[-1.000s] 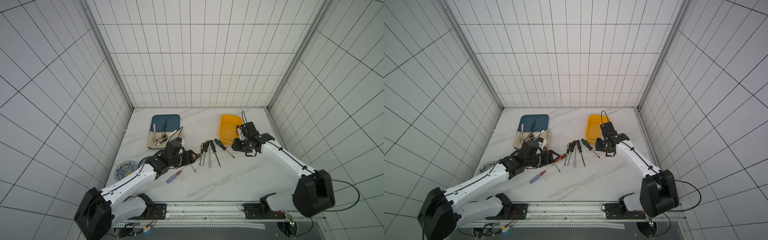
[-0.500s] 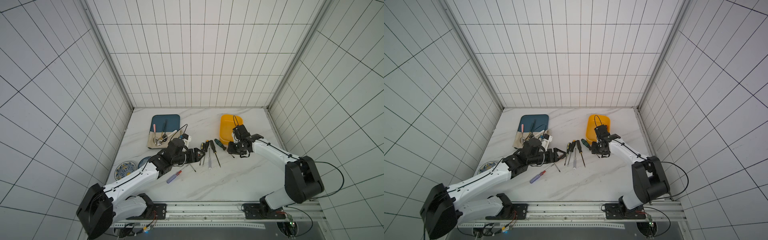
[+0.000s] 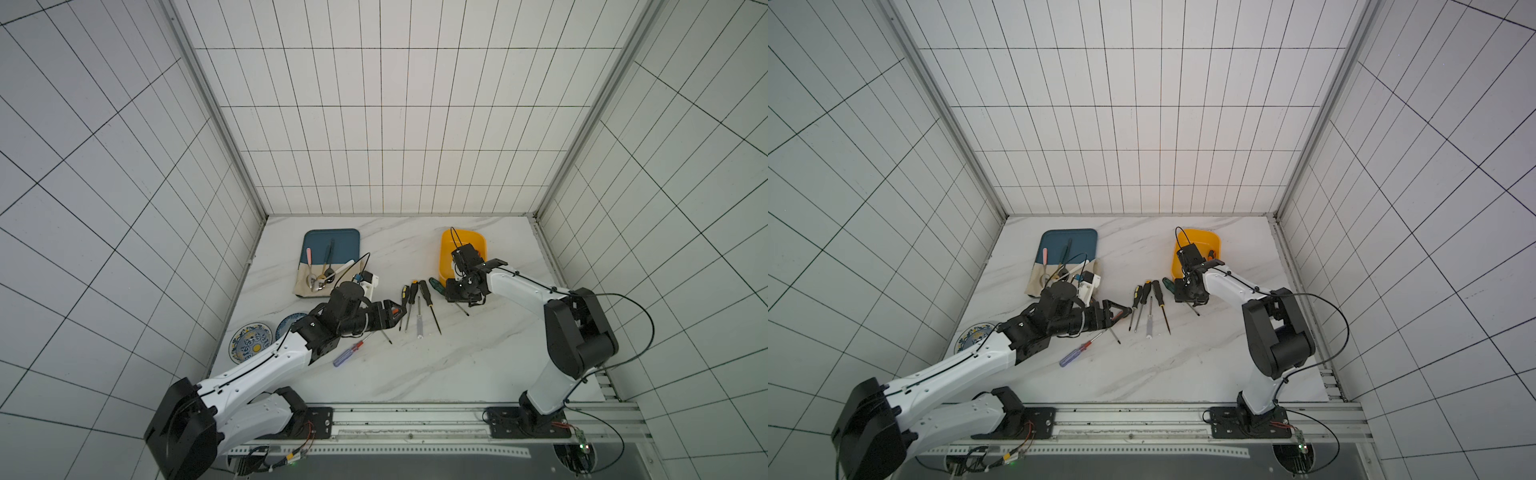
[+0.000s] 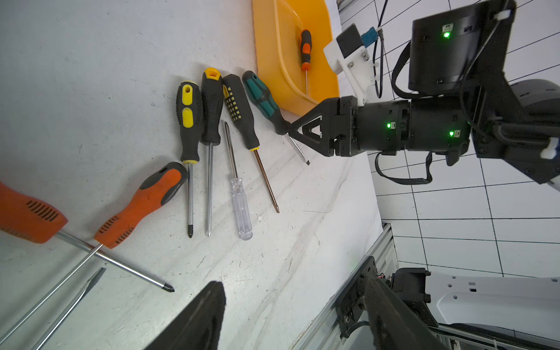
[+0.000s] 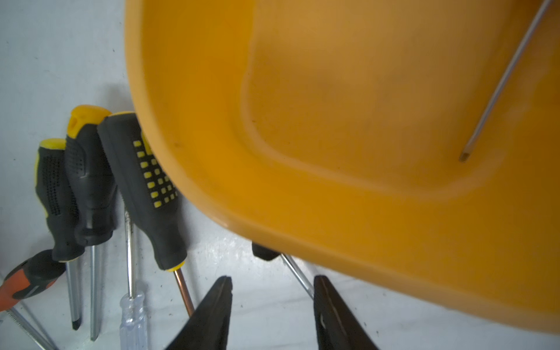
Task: Put the screwdriver on the desktop into the storage box
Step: Pick up the screwdriver from the center of the board.
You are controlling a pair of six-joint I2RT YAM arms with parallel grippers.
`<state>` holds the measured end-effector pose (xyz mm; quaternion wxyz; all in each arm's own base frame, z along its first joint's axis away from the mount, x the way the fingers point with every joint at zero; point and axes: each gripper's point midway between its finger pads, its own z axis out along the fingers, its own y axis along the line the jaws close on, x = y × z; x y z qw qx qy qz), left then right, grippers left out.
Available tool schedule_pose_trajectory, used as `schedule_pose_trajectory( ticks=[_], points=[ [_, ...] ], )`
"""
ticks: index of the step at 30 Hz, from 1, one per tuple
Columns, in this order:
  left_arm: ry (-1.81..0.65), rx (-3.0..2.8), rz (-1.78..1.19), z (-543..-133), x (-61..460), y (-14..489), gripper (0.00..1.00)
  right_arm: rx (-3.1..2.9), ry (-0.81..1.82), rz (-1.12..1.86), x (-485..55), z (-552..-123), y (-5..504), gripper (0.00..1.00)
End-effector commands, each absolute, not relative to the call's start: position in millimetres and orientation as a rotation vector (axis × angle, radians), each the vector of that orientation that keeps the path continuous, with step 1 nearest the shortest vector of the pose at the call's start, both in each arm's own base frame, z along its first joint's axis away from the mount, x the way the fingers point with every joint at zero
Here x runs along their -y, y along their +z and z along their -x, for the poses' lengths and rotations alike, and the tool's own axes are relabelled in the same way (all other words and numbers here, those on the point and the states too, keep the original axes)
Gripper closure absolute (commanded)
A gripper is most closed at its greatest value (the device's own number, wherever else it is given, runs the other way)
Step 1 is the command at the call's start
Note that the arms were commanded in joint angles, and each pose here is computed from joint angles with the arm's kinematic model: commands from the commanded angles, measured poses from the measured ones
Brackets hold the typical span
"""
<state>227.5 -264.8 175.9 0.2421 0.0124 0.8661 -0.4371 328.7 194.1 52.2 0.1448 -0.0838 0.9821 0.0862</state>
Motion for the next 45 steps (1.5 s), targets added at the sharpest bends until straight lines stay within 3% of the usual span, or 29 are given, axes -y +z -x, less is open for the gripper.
schedule_pose_trajectory(
  ticks=[1,13,27,45],
  points=[
    [-1.175,-2.365,-0.038,-227.2,262.0,173.7,0.23,-2.823,0.196,0.284,-197.4,-338.6,57.0,0.53],
    [-1.152,-2.379,-0.014,-228.3,258.5,168.5,0.23,-2.852,0.189,0.343,-210.5,-343.6,49.9,0.54],
    [-1.135,-2.388,-0.004,-229.0,256.8,165.4,0.23,-2.886,0.159,0.421,-221.3,-336.5,38.7,0.62],
    [-1.133,-2.397,0.002,-228.5,256.6,162.8,0.23,-2.896,0.040,0.518,-230.5,-338.8,27.2,0.61]
  ],
)
